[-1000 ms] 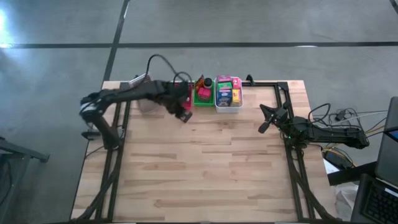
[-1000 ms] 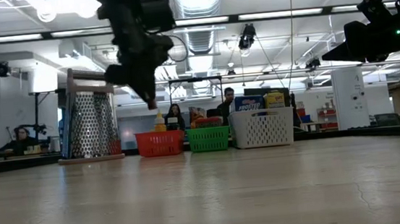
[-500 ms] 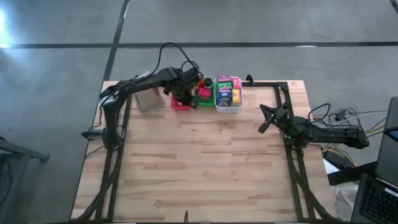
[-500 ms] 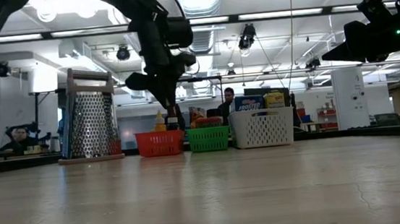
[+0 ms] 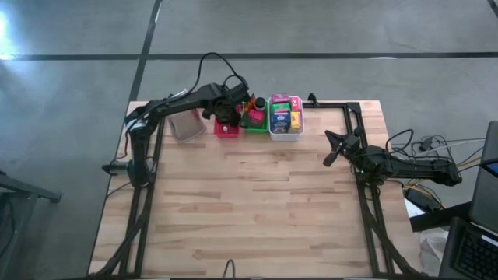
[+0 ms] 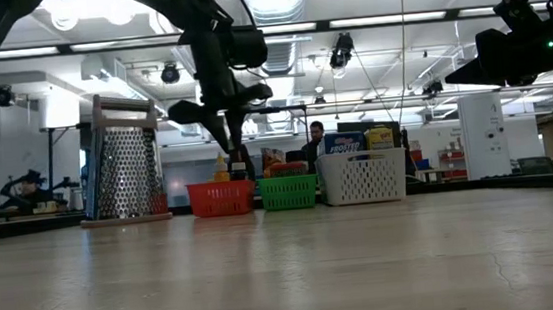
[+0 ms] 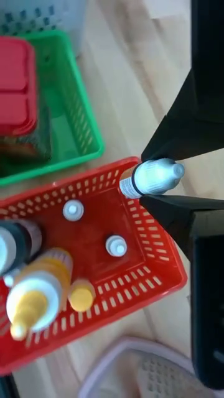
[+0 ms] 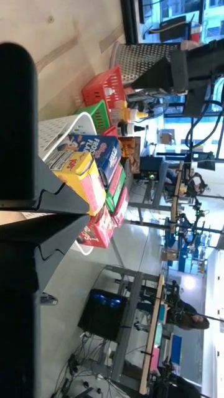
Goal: Pick & Place Kitchen Items
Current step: Put the small black food coloring bottle into the red bin
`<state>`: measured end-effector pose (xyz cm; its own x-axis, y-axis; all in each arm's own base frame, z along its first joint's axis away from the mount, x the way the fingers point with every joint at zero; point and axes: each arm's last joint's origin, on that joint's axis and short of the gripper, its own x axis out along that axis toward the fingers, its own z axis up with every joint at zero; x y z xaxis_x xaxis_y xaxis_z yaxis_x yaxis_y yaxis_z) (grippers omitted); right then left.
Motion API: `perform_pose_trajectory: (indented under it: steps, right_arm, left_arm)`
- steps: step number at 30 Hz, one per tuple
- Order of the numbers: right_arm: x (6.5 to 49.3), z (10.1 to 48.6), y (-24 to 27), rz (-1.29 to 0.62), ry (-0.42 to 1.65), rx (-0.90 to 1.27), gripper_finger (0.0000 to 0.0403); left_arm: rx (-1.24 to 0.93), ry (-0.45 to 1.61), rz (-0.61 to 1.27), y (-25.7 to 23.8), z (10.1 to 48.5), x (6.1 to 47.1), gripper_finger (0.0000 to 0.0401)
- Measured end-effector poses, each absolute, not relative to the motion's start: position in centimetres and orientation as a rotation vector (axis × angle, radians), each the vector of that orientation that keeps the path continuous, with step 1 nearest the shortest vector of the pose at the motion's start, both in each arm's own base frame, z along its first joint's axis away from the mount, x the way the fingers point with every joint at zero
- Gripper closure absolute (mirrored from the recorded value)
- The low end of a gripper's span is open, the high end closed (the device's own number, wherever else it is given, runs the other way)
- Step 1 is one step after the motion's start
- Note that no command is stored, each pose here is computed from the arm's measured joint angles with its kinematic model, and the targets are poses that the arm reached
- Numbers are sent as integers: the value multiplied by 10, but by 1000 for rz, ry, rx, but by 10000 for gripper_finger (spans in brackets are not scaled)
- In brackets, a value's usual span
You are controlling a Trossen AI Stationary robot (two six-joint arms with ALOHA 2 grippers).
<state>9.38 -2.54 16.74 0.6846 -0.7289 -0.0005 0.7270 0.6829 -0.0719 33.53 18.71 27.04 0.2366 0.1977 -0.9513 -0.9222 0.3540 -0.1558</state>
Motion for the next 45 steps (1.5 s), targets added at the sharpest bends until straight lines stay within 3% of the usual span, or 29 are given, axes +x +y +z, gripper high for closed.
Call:
perform_pose_trajectory:
  steps: [24,45]
  right_arm:
    - [94,167,-25,-816,30,-68,394]
    - [94,167,-25,-817,29,-68,394]
  left_arm:
    - [-983,988,1143,195,248,342,309]
    - [-990,1005,1157,199,226,349,309]
